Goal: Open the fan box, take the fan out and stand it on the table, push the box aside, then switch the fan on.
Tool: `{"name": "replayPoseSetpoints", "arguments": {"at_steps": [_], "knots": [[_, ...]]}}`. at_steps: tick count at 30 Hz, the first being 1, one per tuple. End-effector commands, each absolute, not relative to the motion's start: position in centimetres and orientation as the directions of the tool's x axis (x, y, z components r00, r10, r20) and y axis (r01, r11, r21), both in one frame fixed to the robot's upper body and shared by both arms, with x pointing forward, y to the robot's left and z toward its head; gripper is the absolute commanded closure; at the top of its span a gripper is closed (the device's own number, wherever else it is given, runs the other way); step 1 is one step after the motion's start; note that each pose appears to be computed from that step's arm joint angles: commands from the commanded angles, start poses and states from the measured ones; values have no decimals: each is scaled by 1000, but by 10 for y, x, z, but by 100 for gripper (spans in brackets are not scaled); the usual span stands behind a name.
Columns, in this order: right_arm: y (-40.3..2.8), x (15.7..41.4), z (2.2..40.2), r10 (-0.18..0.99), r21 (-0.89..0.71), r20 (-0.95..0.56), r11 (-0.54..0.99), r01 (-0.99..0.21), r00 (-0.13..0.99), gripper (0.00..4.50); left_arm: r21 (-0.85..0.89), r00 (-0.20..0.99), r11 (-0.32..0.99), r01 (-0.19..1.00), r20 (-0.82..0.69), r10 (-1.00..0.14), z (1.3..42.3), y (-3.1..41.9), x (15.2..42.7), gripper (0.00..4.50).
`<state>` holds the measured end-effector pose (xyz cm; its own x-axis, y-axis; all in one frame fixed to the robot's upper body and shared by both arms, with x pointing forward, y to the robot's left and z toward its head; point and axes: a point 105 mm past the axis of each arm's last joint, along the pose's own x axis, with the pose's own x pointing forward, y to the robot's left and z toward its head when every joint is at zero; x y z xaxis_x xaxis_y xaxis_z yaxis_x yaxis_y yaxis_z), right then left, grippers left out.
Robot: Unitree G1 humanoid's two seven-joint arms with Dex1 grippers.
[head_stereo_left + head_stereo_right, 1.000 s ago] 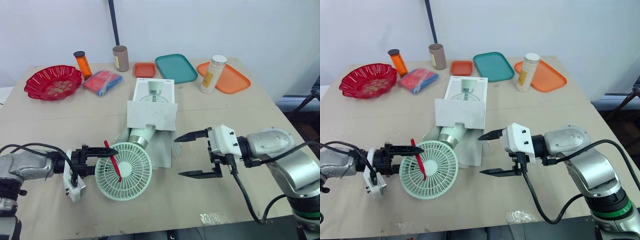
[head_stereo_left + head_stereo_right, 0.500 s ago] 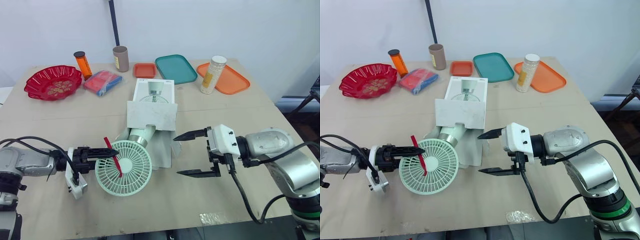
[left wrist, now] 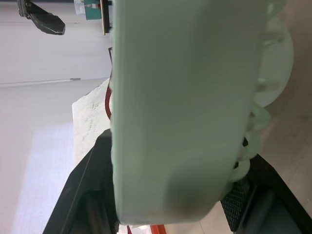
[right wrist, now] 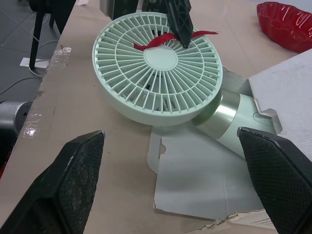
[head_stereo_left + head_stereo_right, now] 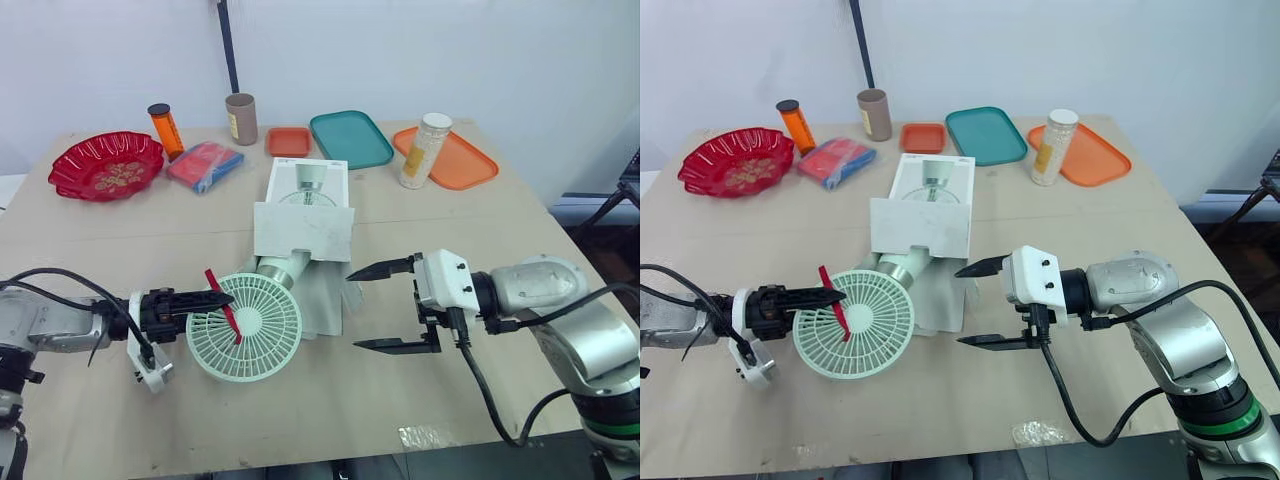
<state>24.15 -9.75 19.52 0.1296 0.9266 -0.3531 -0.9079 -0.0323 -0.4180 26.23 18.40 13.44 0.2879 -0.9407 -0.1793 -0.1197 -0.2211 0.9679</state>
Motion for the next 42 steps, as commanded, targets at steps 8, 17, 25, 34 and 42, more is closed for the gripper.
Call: {"name": "replayPoseSetpoints", "arguments": {"at_steps": [8,17,25,34,42], "knots": [[-93,242,201,930,-458,-341,-41,-888,133,0,980,269,-142,-139,-101,-958,159,185,247,242],[-94,247,205,932,-454,-327,-8,-891,158,0,994,234,-95,-47,-82,-969,172,178,230,242],[-98,251,208,929,-443,-324,18,-896,179,0,997,263,-81,2,-79,-962,178,176,223,242],[-97,251,208,929,-443,-324,17,-896,177,0,997,278,-76,-1,-73,-958,192,177,221,247],[-98,253,208,929,-441,-319,31,-897,188,0,995,302,-66,79,-87,-949,209,181,216,247]]}}
